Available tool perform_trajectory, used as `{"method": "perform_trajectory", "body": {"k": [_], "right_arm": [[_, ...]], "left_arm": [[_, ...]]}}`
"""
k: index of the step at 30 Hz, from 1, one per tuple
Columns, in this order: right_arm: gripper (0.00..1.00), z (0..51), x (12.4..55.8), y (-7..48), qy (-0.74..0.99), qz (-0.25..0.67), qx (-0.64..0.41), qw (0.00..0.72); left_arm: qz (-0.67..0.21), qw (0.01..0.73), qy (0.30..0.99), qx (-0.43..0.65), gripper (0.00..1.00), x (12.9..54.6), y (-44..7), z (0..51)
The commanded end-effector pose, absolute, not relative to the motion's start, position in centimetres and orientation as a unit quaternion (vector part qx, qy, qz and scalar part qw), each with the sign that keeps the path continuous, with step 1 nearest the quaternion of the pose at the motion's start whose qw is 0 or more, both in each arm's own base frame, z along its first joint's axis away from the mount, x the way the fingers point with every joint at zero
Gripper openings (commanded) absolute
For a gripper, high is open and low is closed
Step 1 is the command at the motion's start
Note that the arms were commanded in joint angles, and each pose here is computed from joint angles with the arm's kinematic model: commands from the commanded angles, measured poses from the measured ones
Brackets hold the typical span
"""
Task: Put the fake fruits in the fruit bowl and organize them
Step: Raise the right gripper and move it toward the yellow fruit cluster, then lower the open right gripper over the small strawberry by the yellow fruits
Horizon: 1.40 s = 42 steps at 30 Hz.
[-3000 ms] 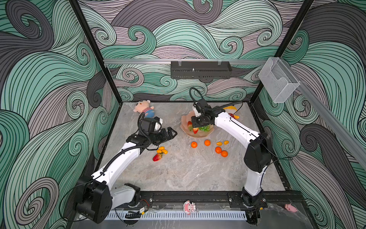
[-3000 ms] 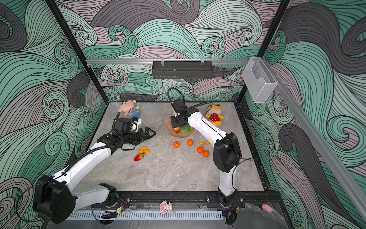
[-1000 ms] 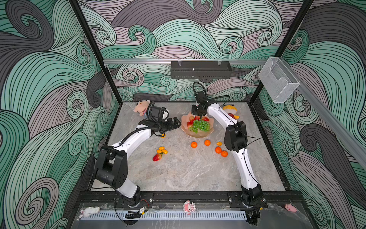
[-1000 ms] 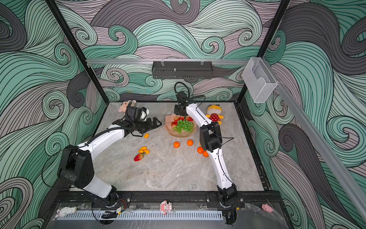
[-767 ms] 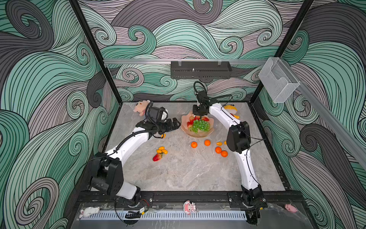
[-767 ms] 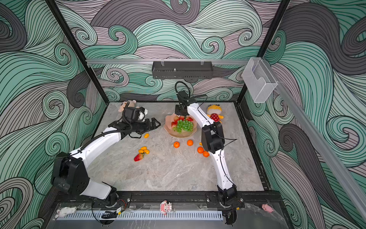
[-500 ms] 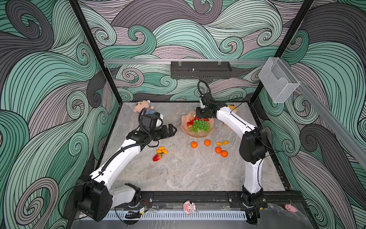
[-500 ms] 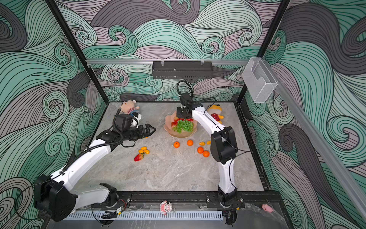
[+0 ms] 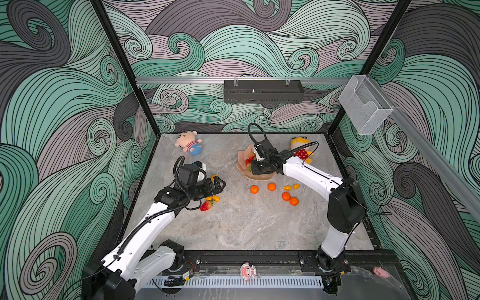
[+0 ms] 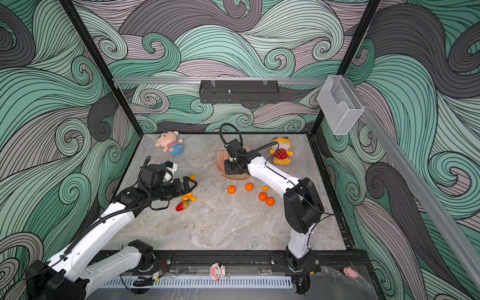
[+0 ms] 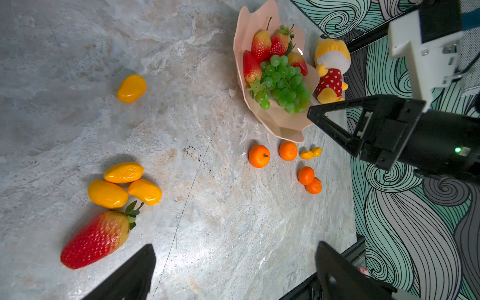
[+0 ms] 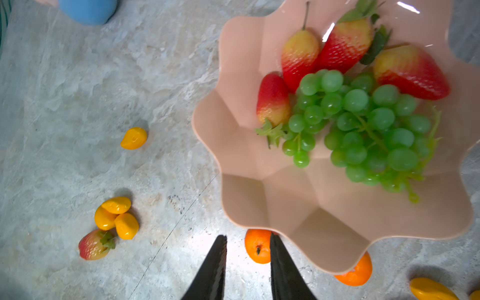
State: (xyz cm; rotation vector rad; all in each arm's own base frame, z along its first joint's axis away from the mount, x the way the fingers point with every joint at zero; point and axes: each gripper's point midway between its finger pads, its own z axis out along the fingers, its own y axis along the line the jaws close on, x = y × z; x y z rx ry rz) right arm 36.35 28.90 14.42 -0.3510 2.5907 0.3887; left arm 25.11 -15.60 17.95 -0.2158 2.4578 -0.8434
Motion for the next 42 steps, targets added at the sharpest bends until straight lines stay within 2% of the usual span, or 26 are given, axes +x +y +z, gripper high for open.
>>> {"method": "perform_trajectory", "body": {"k": [1,9,14,19,29,42], "right_arm": [[0.29,15.3,34.4,30.2,0.946,0.144,-0.149,0.249],[0.28,13.1,29.2,35.8,0.946,0.179,-0.185,0.199],[0.26,11.6,26.4,38.1,0.953,0.19,-0.164,0.172],[0.28,10.9,24.6,39.5,0.957,0.199,-0.125,0.172],[0.27,9.5,23.7,42.0,0.95,0.264,0.015,0.169],[0.3,7.7,23.8,44.7,0.937,0.311,0.077,0.141]], "left_arm": [[-0.313,0.257,0.909,-0.1,0.99,24.1,-15.2,17.6],[-0.279,0.279,0.906,-0.152,0.99,22.5,-12.0,17.0],[-0.257,0.268,0.907,-0.201,0.99,21.4,-9.4,16.5],[-0.252,0.266,0.903,-0.224,0.99,20.9,-7.6,17.0],[-0.233,0.252,0.907,-0.244,0.99,21.0,-5.4,17.8],[-0.226,0.252,0.912,-0.232,0.99,21.5,-4.9,18.0]]}}
